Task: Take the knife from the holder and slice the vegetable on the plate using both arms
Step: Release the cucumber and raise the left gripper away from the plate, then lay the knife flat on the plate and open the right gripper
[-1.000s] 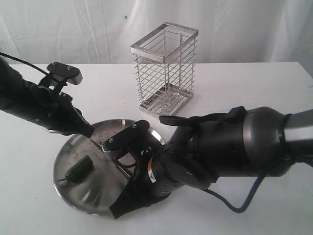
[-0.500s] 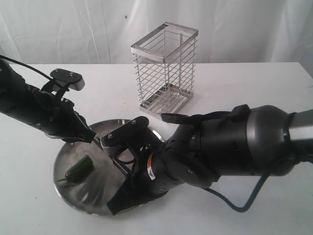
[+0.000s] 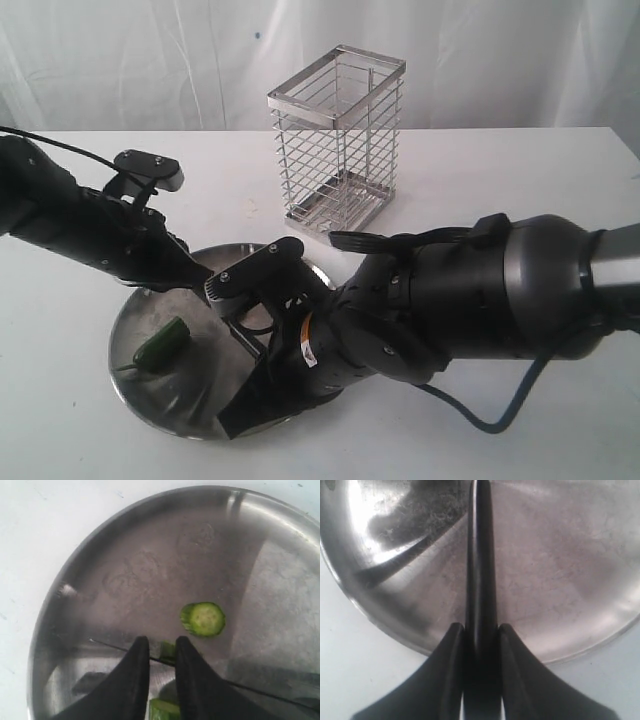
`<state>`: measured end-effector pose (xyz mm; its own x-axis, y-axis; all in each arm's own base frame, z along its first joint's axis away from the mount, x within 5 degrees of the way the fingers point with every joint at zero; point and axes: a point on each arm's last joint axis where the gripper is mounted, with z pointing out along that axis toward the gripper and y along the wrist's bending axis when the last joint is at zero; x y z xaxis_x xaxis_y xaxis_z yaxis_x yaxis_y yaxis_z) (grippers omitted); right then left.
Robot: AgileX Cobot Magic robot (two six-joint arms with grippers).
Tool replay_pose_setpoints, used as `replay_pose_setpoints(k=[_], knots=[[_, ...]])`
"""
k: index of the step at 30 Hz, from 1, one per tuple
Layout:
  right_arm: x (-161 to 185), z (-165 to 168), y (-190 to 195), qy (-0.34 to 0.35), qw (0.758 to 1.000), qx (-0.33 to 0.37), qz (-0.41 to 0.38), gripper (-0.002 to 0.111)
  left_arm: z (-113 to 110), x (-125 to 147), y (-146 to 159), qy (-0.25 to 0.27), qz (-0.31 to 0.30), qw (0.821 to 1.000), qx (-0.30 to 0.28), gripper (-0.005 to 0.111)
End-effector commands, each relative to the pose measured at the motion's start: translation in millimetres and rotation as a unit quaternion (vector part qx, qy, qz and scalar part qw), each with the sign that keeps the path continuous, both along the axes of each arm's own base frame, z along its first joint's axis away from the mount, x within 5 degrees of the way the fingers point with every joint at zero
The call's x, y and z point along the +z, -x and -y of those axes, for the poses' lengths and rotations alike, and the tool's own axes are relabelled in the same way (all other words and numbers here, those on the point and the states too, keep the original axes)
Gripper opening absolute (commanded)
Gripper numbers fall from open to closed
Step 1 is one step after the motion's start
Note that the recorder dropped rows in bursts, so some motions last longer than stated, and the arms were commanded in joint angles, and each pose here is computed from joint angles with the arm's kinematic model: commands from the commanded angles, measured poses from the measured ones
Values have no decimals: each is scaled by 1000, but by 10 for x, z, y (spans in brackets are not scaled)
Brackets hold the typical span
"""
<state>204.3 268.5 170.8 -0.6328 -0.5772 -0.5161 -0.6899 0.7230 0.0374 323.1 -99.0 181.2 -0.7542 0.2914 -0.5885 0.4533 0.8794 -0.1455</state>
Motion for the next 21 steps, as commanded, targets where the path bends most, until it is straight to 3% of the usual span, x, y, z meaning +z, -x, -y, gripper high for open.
replay_pose_setpoints(k=[1, 6, 11, 17, 21], knots=[[51, 13, -24, -13, 1000, -6, 7, 0, 90, -168, -52, -13, 5, 1000, 8, 25], [47, 19, -21, -9, 1000, -6, 4, 0, 160, -86, -190, -24, 62, 997, 26, 25], [46, 21, -20, -8, 1000, -7, 4, 0, 250, 314, -229, 14, 81, 997, -2, 25], [50, 25, -35, -10, 1000, -6, 8, 0, 208, 793, -52, 39, 135, 990, -1, 25], [61, 72, -121, -19, 1000, -18, 14, 0, 142, 957, 168, 58, 147, 987, 15, 25]])
